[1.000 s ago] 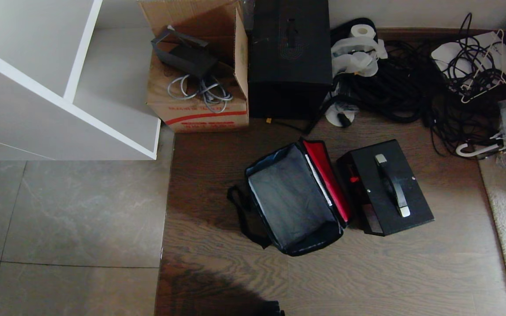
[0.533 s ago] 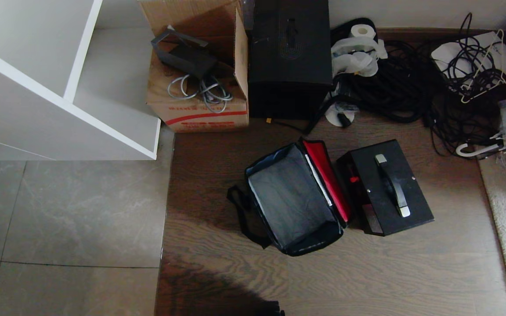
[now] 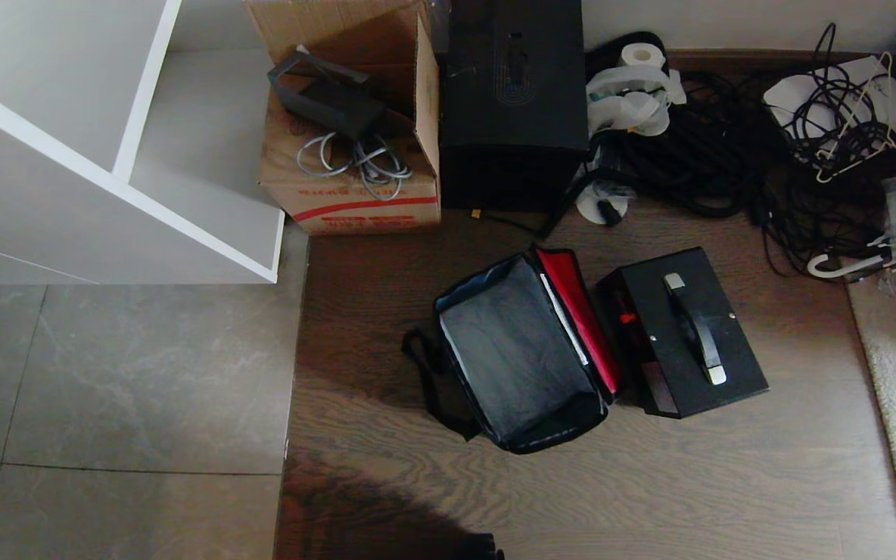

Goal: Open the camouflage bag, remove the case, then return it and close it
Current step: Grip the handle again

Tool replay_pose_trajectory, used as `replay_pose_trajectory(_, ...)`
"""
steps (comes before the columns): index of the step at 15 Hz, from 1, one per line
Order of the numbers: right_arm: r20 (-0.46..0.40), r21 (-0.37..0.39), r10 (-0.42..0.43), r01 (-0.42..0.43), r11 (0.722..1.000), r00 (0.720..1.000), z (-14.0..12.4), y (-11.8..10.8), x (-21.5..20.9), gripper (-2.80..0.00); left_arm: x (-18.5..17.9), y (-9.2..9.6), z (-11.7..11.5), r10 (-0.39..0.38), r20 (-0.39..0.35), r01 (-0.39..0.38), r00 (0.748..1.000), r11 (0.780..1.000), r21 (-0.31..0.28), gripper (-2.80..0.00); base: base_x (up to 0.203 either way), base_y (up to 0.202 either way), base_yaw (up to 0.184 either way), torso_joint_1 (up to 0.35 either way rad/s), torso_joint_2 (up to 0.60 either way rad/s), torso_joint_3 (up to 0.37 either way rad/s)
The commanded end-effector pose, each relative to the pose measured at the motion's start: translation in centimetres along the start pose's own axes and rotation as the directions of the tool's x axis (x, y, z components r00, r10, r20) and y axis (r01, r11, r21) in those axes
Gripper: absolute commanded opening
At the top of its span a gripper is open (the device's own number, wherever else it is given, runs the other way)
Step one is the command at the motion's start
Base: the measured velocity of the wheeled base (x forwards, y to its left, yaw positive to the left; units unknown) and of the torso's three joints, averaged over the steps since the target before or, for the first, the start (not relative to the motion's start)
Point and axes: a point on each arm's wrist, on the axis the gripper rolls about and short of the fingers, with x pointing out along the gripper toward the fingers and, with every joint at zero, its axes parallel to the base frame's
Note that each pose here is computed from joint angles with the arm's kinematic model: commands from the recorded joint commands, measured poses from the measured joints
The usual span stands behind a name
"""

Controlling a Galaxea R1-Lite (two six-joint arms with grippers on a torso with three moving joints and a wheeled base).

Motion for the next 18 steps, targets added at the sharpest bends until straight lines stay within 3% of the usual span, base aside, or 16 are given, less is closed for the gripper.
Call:
replay_pose_trajectory(1, -0.002, -0.001, 0.001, -0.001, 1.000, 1.000, 0.01, 0.00, 0.02, -2.80, 0.00, 0.00, 0.00, 0.000, 0.000, 0.000, 1.000, 1.000, 0.000, -2.80, 0.000, 0.000, 0.000, 0.000, 0.00, 0.000)
replay_pose_trajectory(18, -0.002, -0.001, 0.001, -0.001, 1.000, 1.000, 0.01, 0.00, 0.02, -2.80, 0.00, 0.00, 0.00, 0.000, 0.000, 0.000, 1.000, 1.000, 0.000, -2.80, 0.000, 0.000, 0.000, 0.000, 0.00, 0.000)
